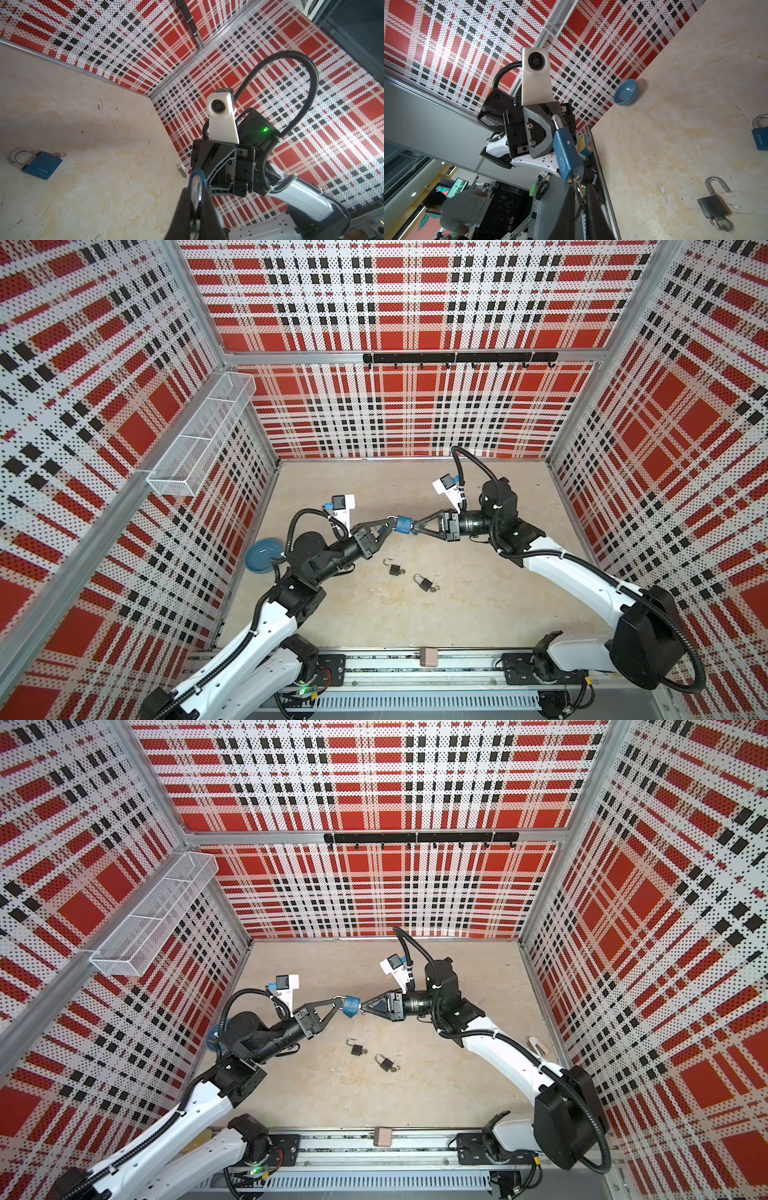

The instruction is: Lock with the key

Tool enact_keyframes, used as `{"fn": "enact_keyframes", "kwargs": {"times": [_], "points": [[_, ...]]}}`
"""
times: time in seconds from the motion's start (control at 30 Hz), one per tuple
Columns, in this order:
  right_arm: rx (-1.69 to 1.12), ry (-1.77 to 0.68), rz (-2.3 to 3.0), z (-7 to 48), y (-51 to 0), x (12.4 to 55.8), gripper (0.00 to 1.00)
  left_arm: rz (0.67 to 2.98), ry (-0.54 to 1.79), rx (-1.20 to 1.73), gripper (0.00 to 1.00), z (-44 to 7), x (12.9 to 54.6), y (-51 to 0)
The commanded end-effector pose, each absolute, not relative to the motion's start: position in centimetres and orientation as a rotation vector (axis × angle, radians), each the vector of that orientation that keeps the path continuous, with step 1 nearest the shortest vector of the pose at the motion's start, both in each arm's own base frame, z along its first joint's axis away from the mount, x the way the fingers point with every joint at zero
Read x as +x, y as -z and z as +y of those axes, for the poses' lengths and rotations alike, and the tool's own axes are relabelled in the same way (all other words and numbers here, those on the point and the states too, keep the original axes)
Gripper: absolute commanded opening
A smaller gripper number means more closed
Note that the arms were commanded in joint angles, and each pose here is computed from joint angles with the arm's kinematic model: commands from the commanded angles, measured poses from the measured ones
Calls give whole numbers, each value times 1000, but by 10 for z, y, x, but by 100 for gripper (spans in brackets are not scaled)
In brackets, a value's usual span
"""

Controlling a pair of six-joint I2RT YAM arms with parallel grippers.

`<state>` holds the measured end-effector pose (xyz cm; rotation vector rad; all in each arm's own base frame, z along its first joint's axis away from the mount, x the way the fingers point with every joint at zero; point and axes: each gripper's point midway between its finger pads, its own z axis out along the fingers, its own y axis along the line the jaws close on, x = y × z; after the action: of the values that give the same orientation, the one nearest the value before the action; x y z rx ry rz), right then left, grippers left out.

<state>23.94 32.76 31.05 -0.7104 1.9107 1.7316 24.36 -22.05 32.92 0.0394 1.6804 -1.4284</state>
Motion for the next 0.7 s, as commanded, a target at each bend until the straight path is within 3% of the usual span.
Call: {"fn": "enact_keyframes", "kwargs": {"times": [0.0, 0.67], "points": [[-764, -1756, 1832, 333, -325, 236, 0, 1599, 1439, 48, 0, -217, 243, -352], [-587, -1645, 1941, 299, -293, 249, 0, 1526, 1365, -51, 0, -161, 261, -369]]}}
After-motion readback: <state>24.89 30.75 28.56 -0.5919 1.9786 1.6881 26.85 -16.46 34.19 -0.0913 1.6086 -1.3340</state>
